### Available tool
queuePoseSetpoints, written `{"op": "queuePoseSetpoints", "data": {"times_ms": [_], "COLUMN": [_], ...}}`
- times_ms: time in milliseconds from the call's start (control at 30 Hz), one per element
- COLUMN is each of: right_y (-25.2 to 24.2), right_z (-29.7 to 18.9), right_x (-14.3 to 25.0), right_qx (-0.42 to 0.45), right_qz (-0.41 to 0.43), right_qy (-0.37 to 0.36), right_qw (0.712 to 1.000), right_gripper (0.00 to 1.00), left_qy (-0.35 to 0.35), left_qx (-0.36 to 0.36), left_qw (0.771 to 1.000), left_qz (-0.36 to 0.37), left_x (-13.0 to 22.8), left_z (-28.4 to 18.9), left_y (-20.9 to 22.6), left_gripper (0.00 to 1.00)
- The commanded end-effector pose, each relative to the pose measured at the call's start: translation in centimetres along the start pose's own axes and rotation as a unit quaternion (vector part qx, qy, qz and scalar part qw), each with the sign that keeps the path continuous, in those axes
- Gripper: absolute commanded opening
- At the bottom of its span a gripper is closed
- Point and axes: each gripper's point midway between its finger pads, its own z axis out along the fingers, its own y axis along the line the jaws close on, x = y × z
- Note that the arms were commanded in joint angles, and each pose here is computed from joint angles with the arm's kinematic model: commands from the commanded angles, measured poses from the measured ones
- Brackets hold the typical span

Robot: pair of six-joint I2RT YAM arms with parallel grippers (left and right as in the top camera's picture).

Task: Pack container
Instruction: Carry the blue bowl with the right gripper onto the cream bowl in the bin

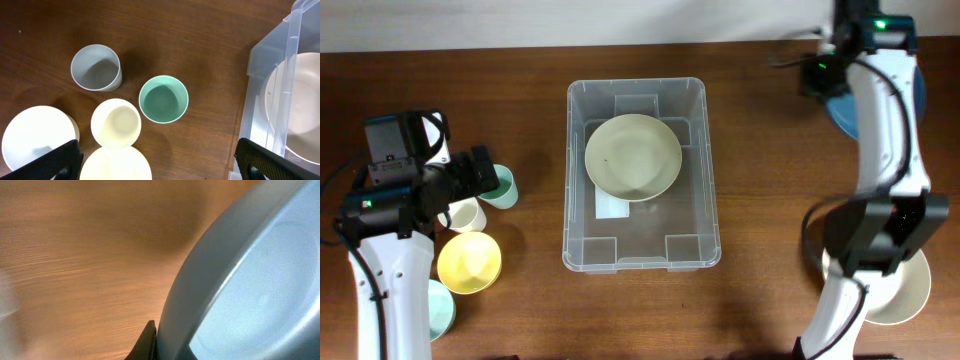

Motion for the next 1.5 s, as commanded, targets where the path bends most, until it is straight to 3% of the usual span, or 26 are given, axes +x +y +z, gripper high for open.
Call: {"op": "queuePoseSetpoints", "data": {"times_ms": [0, 233, 433, 633, 867, 900, 933, 967, 1000, 1067, 1133, 1267, 1333, 1400, 1467], "right_y": [8.7, 25.4, 33.5, 35.3, 35.4, 35.4, 35.4, 35.3, 35.2, 35.1, 35.1, 32.6, 29.0, 21.4, 16.5], "right_z": [-7.2, -10.2, -7.6, -1.8, -0.6, -0.6, -0.6, -0.7, -0.8, -1.5, -2.3, -6.2, -9.2, -13.4, -15.4], "right_x": [-0.5, 5.4, 10.8, 13.9, 14.7, 14.7, 14.7, 14.7, 14.7, 14.4, 13.8, 9.2, 5.8, 2.3, 1.5], "right_qx": [-0.059, -0.129, -0.151, -0.175, -0.177, -0.177, -0.177, -0.177, -0.176, -0.176, -0.175, -0.129, -0.090, -0.054, -0.047], "right_qz": [-0.152, -0.379, -0.499, -0.521, -0.523, -0.522, -0.522, -0.523, -0.523, -0.520, -0.508, -0.408, -0.303, -0.116, -0.014], "right_qy": [-0.073, -0.086, -0.059, 0.005, 0.022, 0.022, 0.022, 0.023, 0.024, 0.018, 0.010, -0.050, -0.094, -0.139, -0.146], "right_qw": [0.984, 0.912, 0.851, 0.835, 0.834, 0.834, 0.834, 0.834, 0.834, 0.836, 0.843, 0.902, 0.944, 0.982, 0.988], "right_gripper": [0.04, 0.04, 0.04, 0.04, 0.05, 0.08, 0.18, 0.40, 0.49, 0.54, 0.54, 0.54, 0.56, 0.58, 0.59], "left_qy": [-0.007, -0.007, -0.007, -0.007, -0.007, -0.007, -0.007, -0.007, -0.007, -0.007, -0.007, -0.007, -0.007, -0.007, -0.007], "left_qx": [0.007, 0.007, 0.007, 0.007, 0.007, 0.007, 0.007, 0.007, 0.007, 0.007, 0.007, 0.007, 0.007, 0.007, 0.007], "left_qw": [1.000, 1.000, 1.000, 1.000, 1.000, 1.000, 1.000, 1.000, 1.000, 1.000, 1.000, 1.000, 1.000, 1.000, 1.000], "left_qz": [0.006, 0.006, 0.006, 0.006, 0.006, 0.006, 0.006, 0.006, 0.006, 0.006, 0.006, 0.006, 0.006, 0.006, 0.006], "left_x": [-0.4, -0.4, -0.4, -0.4, -0.4, -0.4, -0.4, -0.4, -0.4, -0.4, -0.4, -0.4, -0.4, -0.4, -0.4], "left_z": [-0.3, -0.3, -0.3, -0.3, -0.3, -0.3, -0.3, -0.3, -0.3, -0.3, -0.3, -0.3, -0.3, -0.3, -0.3], "left_y": [-0.2, -0.2, -0.2, -0.2, -0.2, -0.2, -0.2, -0.2, -0.2, -0.2, -0.2, -0.2, -0.2, -0.2, -0.2], "left_gripper": [0.99, 0.99, 0.99, 0.99, 0.99, 0.99, 0.99, 1.00, 0.99, 0.99, 0.99, 0.99, 0.99, 0.99, 0.99]}}
